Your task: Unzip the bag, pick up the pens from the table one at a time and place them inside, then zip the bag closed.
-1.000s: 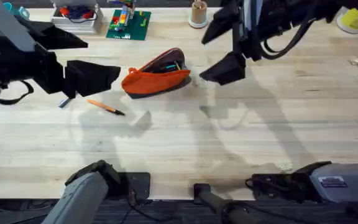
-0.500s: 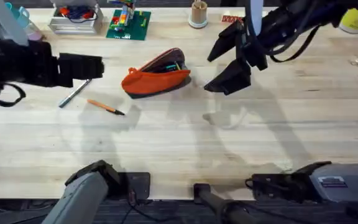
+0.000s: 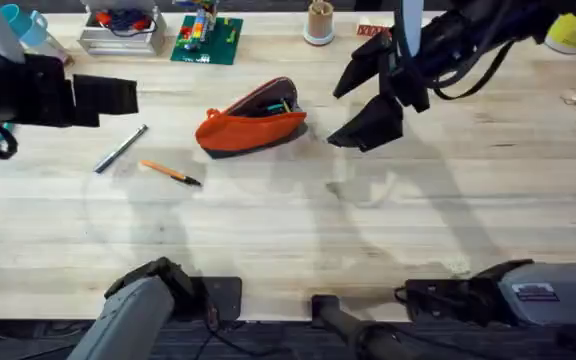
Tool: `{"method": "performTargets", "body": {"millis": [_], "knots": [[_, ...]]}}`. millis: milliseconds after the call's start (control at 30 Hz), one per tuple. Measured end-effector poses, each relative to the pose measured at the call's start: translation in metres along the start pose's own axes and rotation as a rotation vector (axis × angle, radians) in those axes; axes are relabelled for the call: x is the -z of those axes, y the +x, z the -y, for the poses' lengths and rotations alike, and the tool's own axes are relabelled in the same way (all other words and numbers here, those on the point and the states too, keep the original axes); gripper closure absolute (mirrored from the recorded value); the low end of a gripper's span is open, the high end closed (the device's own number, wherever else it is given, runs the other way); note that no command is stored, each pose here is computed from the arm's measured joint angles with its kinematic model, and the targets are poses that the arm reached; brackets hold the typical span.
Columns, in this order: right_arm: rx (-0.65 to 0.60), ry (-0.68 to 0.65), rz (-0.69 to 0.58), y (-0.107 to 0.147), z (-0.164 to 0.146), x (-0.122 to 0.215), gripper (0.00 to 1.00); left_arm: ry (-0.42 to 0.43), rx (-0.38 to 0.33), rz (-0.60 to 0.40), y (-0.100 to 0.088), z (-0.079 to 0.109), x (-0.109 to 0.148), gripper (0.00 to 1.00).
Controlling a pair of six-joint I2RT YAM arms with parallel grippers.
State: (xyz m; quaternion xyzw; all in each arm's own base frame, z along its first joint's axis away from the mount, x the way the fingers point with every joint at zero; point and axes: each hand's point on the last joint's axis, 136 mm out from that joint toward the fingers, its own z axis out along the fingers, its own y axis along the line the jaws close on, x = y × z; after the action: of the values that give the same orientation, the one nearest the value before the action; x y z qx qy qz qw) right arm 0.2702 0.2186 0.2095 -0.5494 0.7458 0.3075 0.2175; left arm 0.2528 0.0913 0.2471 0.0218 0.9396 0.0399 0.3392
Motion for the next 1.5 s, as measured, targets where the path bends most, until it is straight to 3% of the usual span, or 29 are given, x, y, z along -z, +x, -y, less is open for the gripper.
{"method": "performTargets", "body": {"millis": [167,333,467,767,1133,1500], "knots": [[0.0,0.0,0.0,0.0,0.0,0.0,0.005,-0.053,-0.007,-0.057,0.007,-0.013,-0.007,0.008],[0.0,0.0,0.0,0.0,0.0,0.0,0.006,-0.034,-0.042,-0.196,0.024,-0.024,-0.04,0.027],[0.0,0.0,0.0,0.0,0.0,0.0,0.006,0.003,-0.104,-0.318,0.042,-0.033,-0.071,0.034],[0.0,0.0,0.0,0.0,0.0,0.0,0.005,0.048,-0.263,-0.477,0.069,-0.051,-0.122,0.034],[-0.001,-0.001,-0.001,0.0,0.0,0.0,0.005,0.102,-0.373,-0.535,0.089,-0.064,-0.184,0.072],[-0.001,-0.001,-0.001,0.0,0.0,0.0,0.006,0.142,-0.434,-0.552,0.097,-0.064,-0.199,0.115]]}}
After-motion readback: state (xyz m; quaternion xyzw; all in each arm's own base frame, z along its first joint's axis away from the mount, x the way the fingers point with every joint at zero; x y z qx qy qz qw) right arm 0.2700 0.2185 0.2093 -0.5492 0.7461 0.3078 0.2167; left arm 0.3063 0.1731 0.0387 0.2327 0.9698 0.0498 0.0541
